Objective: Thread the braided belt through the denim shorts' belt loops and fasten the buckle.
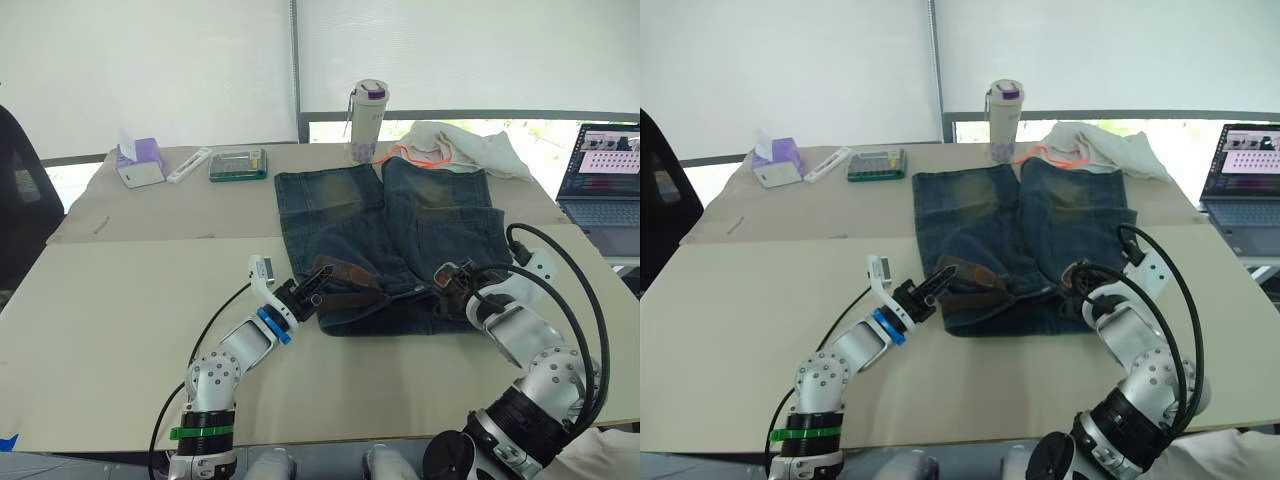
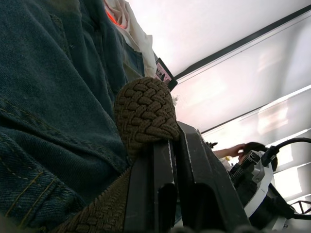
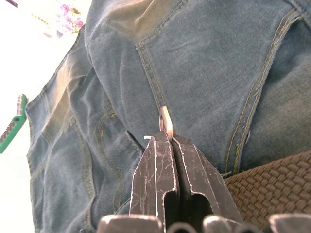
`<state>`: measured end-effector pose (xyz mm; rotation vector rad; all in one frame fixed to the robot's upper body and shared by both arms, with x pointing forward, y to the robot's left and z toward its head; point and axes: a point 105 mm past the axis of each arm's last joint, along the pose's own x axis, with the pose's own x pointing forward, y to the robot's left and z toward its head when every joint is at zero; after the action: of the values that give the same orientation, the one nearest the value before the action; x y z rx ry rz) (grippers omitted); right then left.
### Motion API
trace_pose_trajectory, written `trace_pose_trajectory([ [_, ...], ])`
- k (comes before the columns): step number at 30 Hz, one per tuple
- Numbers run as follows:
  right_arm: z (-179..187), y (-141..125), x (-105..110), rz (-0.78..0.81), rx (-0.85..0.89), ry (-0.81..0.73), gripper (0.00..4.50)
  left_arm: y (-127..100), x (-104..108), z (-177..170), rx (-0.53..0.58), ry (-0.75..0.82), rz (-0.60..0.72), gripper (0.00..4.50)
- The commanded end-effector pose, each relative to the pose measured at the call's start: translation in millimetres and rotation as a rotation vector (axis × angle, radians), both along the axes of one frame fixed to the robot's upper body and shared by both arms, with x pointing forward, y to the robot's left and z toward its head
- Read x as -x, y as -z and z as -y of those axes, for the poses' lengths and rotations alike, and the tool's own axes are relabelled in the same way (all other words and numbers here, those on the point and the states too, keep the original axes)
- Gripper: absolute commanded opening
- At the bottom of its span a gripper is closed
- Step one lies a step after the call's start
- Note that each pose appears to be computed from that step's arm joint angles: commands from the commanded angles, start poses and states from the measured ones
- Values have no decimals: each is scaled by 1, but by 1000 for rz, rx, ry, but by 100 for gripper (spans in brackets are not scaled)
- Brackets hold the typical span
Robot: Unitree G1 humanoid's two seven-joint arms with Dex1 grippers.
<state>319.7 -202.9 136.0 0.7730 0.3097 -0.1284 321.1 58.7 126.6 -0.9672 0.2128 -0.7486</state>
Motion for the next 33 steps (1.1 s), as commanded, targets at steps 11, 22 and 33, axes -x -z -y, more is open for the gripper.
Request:
trace_pose_trajectory([
  [11, -125, -7, -1, -9, -470, -381, 2, -10, -1, 3, 0, 24, 40, 0],
  [22, -108, -7, 6, -10, -295, -461, 298, -10, 0, 0, -9, 17, 40, 0],
  [33, -62, -59, 3, 311, 297, -673, 447, -11, -5, -12, -18, -23, 44, 0],
])
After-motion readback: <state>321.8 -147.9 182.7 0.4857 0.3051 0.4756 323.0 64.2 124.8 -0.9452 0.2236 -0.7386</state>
